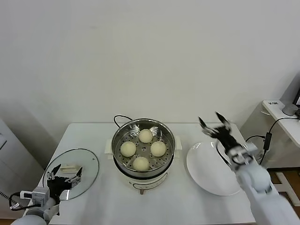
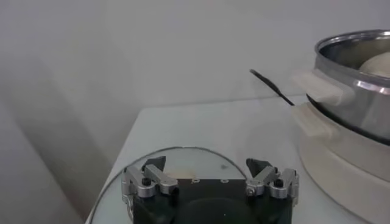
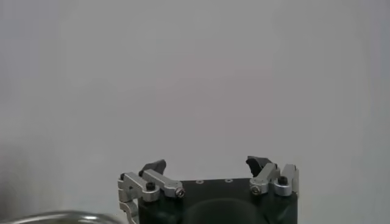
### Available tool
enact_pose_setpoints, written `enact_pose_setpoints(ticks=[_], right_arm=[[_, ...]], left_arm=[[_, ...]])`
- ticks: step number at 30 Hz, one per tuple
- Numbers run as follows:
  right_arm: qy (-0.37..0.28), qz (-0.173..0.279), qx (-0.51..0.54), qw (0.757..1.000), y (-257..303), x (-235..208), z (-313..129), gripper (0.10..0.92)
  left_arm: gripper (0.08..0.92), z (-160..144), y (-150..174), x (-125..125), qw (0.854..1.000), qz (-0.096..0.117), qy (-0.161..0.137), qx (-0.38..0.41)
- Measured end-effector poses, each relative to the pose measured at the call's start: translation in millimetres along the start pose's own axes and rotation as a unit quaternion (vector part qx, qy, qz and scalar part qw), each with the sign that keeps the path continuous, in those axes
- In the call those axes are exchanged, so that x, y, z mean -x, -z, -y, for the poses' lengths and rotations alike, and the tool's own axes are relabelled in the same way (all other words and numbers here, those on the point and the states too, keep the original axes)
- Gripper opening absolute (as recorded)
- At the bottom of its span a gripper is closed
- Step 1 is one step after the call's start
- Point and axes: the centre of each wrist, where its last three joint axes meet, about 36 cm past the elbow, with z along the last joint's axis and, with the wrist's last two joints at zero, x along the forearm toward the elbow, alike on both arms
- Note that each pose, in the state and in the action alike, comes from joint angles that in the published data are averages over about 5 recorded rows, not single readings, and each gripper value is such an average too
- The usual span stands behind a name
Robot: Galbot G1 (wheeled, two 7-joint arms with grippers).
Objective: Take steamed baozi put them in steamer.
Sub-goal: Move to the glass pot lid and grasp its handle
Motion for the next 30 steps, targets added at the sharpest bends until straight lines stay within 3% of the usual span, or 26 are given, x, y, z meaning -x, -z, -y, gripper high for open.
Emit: enact_pose_setpoints(ticks=[7, 13, 20, 30], right_arm=[[-0.079, -0.017, 0.003, 0.997, -33, -53, 12, 0.823], [-0.110, -0.035, 0.001, 0.993, -50, -74, 12, 0.823], [-0.124, -0.049, -0.004, 0.991, -63, -81, 10, 0.823], [-0.131, -0.060, -0.004, 0.989, -73, -82, 4, 0.823]], left_arm=[[0.823, -8, -22, 5, 0.992, 0.035, 0.025, 0.121], [0.823, -15, -48, 8, 0.962, 0.071, 0.044, 0.262], [0.823, -27, -83, 19, 0.890, 0.103, 0.069, 0.439], [0.823, -42, -124, 38, 0.776, 0.116, 0.094, 0.613]])
